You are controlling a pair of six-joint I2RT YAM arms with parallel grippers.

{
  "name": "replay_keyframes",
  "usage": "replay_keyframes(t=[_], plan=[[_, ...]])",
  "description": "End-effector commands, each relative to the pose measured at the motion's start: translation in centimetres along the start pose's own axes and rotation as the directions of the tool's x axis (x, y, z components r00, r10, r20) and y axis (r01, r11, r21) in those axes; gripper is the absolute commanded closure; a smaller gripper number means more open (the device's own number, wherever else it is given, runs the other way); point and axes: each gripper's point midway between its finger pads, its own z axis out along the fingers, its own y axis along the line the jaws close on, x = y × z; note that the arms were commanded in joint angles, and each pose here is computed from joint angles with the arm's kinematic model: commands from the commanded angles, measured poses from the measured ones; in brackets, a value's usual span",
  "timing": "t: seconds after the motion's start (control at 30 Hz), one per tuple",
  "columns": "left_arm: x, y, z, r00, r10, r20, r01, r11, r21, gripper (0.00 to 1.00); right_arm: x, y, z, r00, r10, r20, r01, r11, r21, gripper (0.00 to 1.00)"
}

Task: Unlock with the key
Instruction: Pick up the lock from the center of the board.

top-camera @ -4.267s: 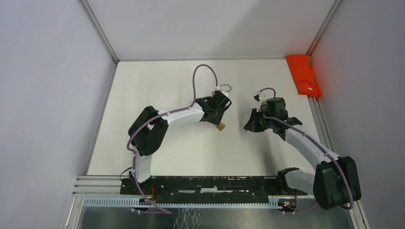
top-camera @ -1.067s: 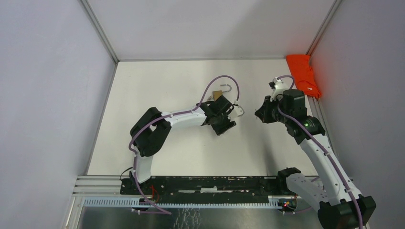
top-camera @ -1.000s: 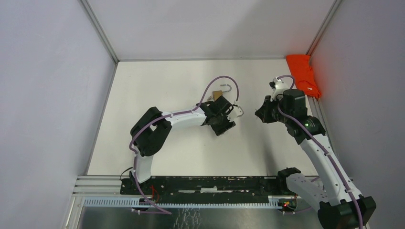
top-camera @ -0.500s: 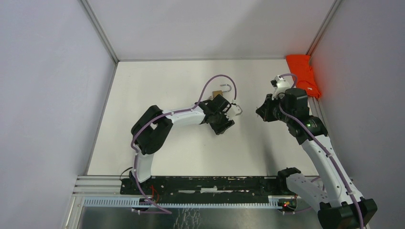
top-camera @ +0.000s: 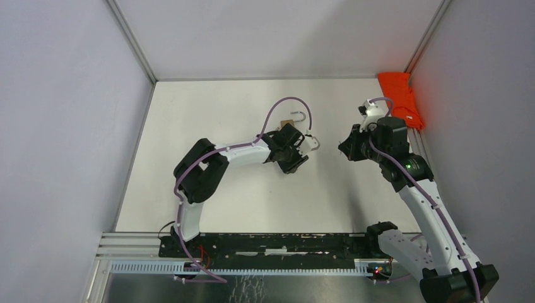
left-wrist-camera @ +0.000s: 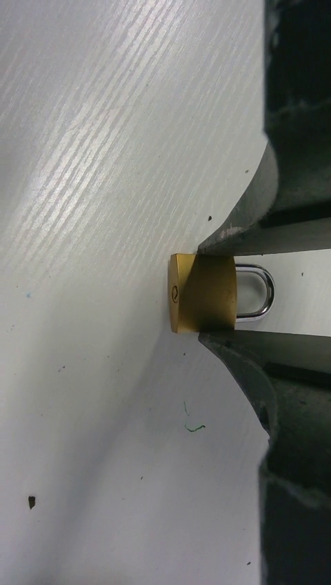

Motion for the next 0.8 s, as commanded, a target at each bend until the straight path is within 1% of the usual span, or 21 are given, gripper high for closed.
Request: replay_keyframes(t=[0.0, 0.03, 0.07, 0.1, 0.13, 0.3, 0.37, 0.53, 0.63, 0.77], plan=[[1.7, -0.7, 0.8, 0.998, -0.006, -0.064, 0.009, 0.999, 0.048, 0.76, -2.1, 0.4, -0.6, 0.997, -0.015, 0.073, 0.015, 1.000, -0.004, 1.00], [1.4, -0.8, 0.5, 0.998, -0.004, -0.055, 0.007, 0.999, 0.051, 0.82, -1.9, 0.3, -0.5, 0.997, -0.015, 0.070, 0.015, 1.000, -0.006, 1.00], [1.0, -0.8, 0.1, 0.999, -0.006, -0.042, 0.008, 0.999, 0.051, 0.91, -1.9, 0.3, -0.4, 0.997, -0.013, 0.070, 0.014, 1.000, -0.008, 1.00], [0.5, -0.7, -0.3, 1.000, -0.010, -0.025, 0.011, 0.999, 0.053, 0.97, -1.7, 0.3, -0.2, 0.998, -0.011, 0.067, 0.011, 1.000, -0.009, 1.00], [0.1, -0.7, -0.8, 1.000, -0.016, -0.009, 0.016, 0.998, 0.059, 0.98, -1.6, 0.3, -0.1, 0.998, -0.009, 0.065, 0.009, 1.000, -0.012, 1.00], [-3.6, -1.2, -4.8, 0.991, -0.032, 0.131, 0.015, 0.992, 0.127, 0.98, -0.5, 0.8, 1.0, 0.999, 0.007, 0.045, -0.004, 0.998, -0.064, 1.00], [-5.2, -1.3, -7.1, 0.979, -0.041, 0.199, 0.009, 0.988, 0.156, 0.98, 0.2, 1.0, 1.6, 0.999, 0.019, 0.030, -0.016, 0.996, -0.086, 1.00], [-8.2, -2.4, -12.1, 0.931, -0.089, 0.354, -0.022, 0.955, 0.295, 0.98, 1.4, 1.3, 2.3, 1.000, 0.026, 0.014, -0.024, 0.992, -0.127, 1.00], [-9.1, -3.1, -14.0, 0.906, -0.118, 0.407, -0.049, 0.925, 0.378, 0.98, 2.5, 1.8, 2.8, 1.000, 0.017, -0.009, -0.018, 0.984, -0.175, 1.00], [-9.4, -4.1, -15.1, 0.876, -0.182, 0.447, -0.069, 0.869, 0.490, 0.98, 4.0, 4.1, 3.3, 0.999, 0.040, -0.022, -0.045, 0.941, -0.335, 1.00]])
